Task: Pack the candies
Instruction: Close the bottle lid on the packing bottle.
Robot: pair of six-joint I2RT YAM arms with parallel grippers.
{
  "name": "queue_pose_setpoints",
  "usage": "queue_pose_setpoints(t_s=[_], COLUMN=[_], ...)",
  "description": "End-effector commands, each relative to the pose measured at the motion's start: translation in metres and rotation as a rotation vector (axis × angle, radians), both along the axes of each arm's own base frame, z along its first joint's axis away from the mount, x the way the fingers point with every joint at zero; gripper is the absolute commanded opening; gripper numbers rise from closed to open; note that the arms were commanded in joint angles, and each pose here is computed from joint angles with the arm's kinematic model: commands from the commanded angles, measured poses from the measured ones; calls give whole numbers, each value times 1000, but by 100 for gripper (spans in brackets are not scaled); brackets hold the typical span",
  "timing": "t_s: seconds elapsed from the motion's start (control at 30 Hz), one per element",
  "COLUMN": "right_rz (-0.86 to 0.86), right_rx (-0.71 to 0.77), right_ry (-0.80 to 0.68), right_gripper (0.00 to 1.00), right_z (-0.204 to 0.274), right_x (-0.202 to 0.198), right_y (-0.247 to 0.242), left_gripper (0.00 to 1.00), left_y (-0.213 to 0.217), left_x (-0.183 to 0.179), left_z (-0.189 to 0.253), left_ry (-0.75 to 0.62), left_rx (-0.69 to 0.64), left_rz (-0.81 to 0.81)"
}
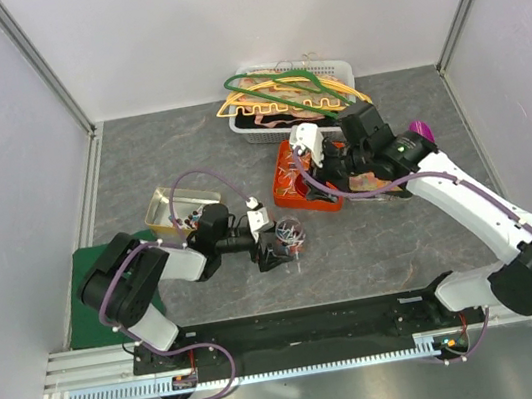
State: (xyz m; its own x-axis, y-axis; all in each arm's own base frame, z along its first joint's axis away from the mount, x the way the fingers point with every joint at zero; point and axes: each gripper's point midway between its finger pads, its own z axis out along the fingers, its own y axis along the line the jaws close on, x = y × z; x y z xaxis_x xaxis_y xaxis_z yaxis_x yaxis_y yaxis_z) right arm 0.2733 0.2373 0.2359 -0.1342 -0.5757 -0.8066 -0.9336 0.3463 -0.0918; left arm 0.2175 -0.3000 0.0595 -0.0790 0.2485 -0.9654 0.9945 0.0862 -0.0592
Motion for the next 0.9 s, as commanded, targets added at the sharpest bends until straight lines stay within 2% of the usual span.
queue_pose_setpoints(t_s=[0.0,0.13,0.23,0.57,0.87], right_rz=[37,64,108,257,223], right_rx=[-28,-67,-86,-130,-87], right_ry=[-22,9,32,109,75], right_gripper=[6,6,6,5,1], right_z=[-13,-31,-37,-58,-65], right_x=[-2,-7,-17,-51,-43], right_y=[11,12,14,26,44], left_gripper=[88,75,70,70,70], left_y=[-9,-11,-12,-12,-13], left_x=[3,6,6,15,16], left_z=[15,14,15,13,12], left_ry=[-67,-54,-55,-68,-67], left_rx=[-72,-71,-72,-65,-59], left_rz=[1,8,5,42,44])
